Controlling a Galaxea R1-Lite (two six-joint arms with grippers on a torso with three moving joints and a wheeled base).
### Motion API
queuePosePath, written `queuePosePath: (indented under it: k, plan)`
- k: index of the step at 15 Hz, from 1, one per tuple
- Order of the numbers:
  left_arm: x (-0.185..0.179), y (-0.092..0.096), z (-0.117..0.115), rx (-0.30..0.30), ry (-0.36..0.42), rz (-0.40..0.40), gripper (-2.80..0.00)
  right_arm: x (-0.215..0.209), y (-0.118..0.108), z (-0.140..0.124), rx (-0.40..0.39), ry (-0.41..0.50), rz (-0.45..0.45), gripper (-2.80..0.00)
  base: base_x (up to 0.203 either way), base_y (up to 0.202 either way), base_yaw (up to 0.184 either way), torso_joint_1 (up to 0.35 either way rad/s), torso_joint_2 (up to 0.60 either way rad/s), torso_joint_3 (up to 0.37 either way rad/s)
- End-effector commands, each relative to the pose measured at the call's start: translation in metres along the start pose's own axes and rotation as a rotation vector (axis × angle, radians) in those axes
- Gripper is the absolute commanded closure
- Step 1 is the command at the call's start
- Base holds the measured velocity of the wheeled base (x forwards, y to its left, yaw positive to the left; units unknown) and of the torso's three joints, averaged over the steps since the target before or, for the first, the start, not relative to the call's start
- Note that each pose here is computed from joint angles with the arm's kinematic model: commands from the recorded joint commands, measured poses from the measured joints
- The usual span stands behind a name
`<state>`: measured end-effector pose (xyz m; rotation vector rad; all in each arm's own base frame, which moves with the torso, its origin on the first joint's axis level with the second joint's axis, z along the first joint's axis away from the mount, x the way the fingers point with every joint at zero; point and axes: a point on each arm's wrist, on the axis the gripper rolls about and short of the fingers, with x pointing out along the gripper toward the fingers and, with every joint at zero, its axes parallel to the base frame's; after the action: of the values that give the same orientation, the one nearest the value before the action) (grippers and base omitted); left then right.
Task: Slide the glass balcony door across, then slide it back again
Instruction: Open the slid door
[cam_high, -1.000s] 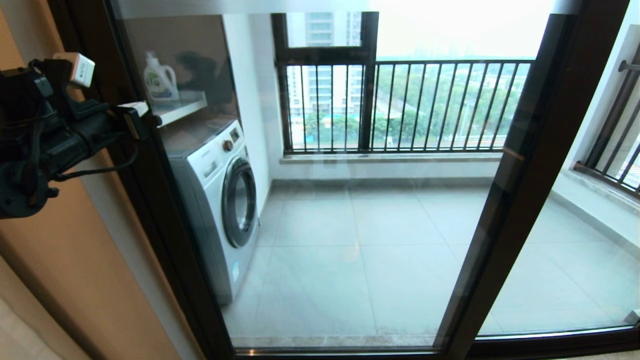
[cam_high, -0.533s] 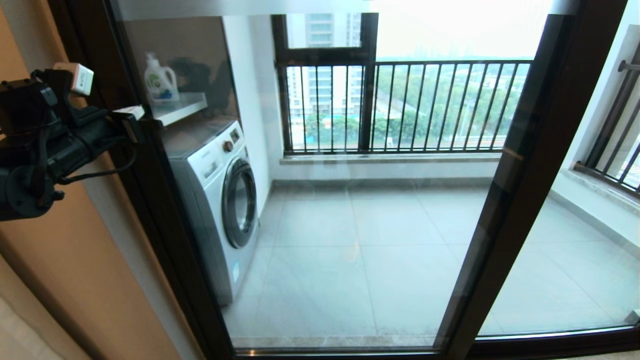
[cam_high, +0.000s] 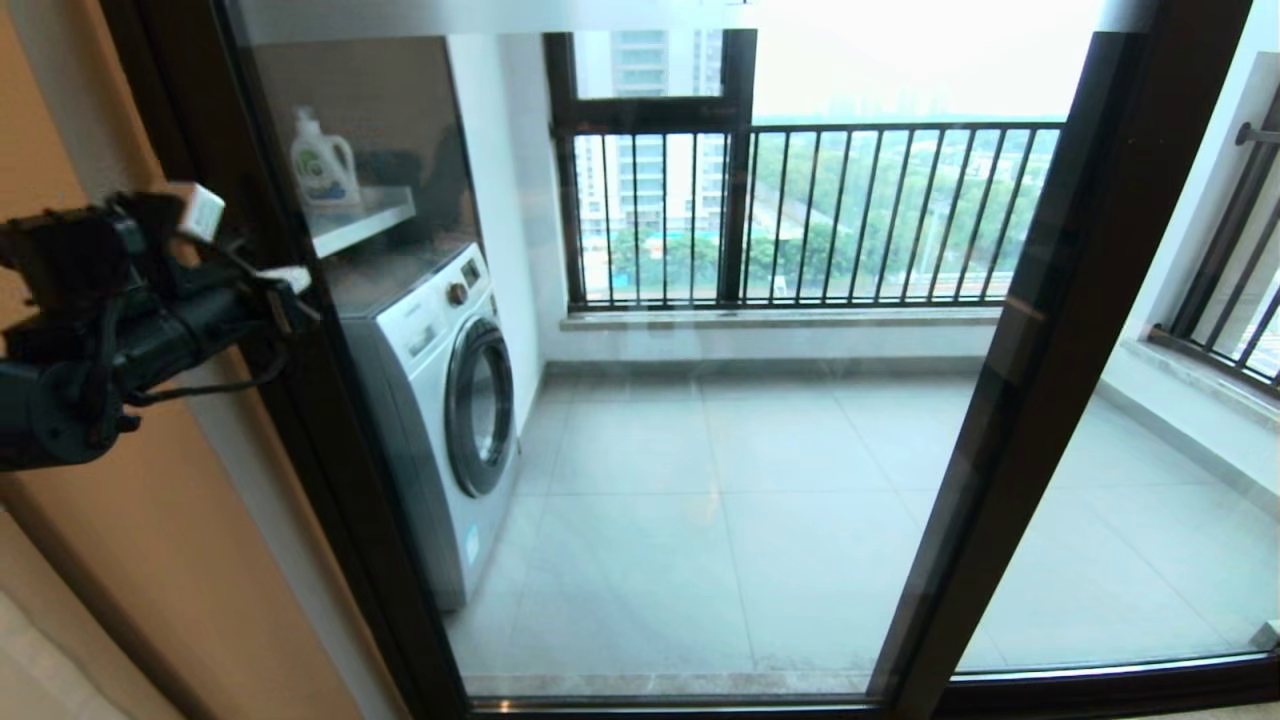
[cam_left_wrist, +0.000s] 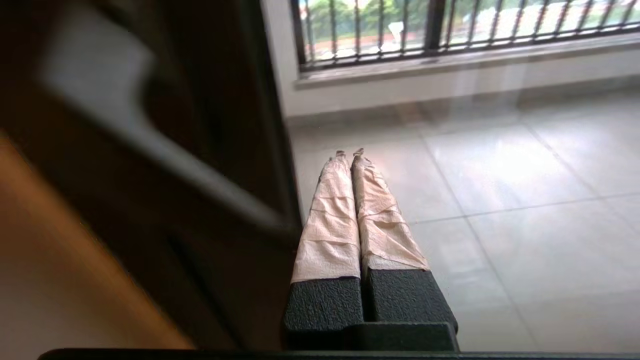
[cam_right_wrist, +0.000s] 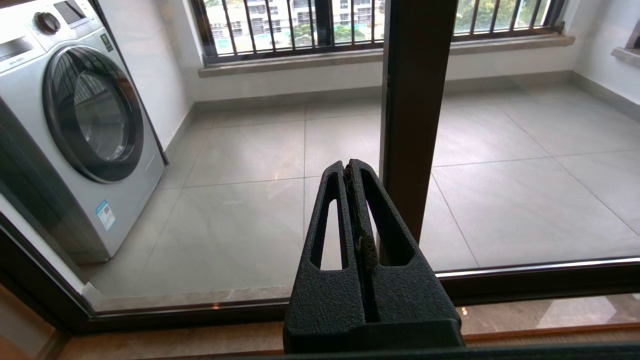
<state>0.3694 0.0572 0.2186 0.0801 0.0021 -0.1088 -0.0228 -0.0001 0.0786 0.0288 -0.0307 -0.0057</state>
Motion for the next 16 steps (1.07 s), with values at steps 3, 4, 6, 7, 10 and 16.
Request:
queuePosePath:
  k: [3,4,6,7,10,16]
  plan:
    - [0.0,0.0,-0.004,0.019,-0.003,0.0,0.0,0.001,0.0,-0.003,0.0,0.009,0.0,0.0,0.0,0.0,0.0,0.0,0.0,0.0]
    - [0.0,0.0,-0.004,0.018,-0.005,0.0,0.0,0.001,0.0,-0.003,0.0,0.009,0.0,0.0,0.0,0.0,0.0,0.0,0.0,0.0]
    - [0.001,0.001,-0.003,0.02,-0.011,0.005,0.0,0.001,0.0,-0.003,0.0,0.009,0.0,0.0,0.0,0.0,0.0,0.0,0.0,0.0]
    - [0.001,0.001,-0.003,0.02,-0.017,0.007,0.0,0.001,0.0,-0.003,0.0,0.009,0.0,0.0,0.0,0.0,0.0,0.0,0.0,0.0]
    - [0.001,0.01,-0.008,0.021,-0.015,0.032,0.0,0.001,0.0,-0.003,0.0,0.009,0.0,0.0,0.0,0.0,0.0,0.0,0.0,0.0]
    - [-0.003,0.034,-0.018,0.028,0.01,0.092,0.0,0.001,0.0,-0.003,0.0,0.009,0.0,0.0,0.0,0.0,0.0,0.0,0.0,0.0]
